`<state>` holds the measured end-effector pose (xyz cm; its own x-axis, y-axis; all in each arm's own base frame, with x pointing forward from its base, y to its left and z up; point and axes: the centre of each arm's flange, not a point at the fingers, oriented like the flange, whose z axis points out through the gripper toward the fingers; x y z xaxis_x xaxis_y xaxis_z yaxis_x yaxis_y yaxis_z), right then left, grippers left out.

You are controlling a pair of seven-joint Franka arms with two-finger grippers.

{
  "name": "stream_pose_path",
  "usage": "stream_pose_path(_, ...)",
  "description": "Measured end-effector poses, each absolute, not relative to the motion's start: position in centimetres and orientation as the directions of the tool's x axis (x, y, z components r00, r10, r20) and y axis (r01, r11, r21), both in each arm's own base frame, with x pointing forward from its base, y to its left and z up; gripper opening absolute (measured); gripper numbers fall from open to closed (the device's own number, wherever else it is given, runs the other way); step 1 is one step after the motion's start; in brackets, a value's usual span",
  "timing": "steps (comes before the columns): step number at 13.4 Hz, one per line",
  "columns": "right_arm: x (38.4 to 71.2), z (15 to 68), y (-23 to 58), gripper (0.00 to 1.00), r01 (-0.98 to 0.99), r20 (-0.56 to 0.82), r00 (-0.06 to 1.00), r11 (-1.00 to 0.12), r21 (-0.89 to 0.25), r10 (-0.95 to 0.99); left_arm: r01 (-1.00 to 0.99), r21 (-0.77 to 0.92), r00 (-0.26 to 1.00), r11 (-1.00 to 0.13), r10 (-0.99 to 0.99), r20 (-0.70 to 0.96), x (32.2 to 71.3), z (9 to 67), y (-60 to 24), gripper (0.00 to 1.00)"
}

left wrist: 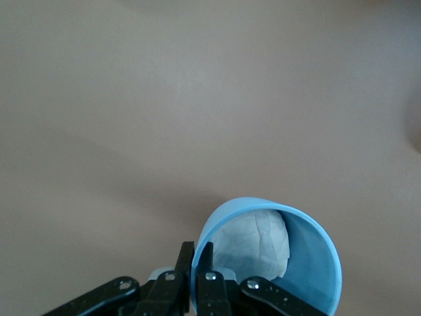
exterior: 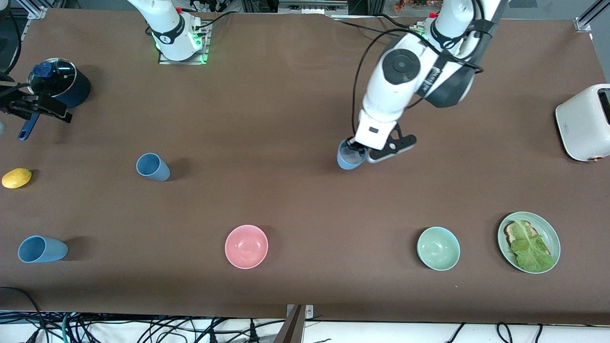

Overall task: Stack blue cups with both arms
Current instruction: 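Lift and carry the blue cup to the table middle with the left gripper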

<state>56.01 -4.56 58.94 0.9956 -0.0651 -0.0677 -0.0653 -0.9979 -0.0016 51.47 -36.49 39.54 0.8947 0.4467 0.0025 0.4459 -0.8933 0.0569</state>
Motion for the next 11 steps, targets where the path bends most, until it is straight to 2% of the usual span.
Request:
stream_pose_path(6,56.0,58.9,-4.6,1.00,-0.065,-0.068,0.996,-0.998,-0.002,-0.065,0.495,-0.014,0.869,-0.869,0.494,0.033,44.8,35.5,-44.9,0.05)
stream_pose_path(11,56.0,58.9,-4.6,1.00,-0.065,-0.068,0.996,-0.998,-0.002,-0.065,0.514,-0.021,0.858,-0.858,0.513,0.023,41.8,32.9,-50.3,0.05)
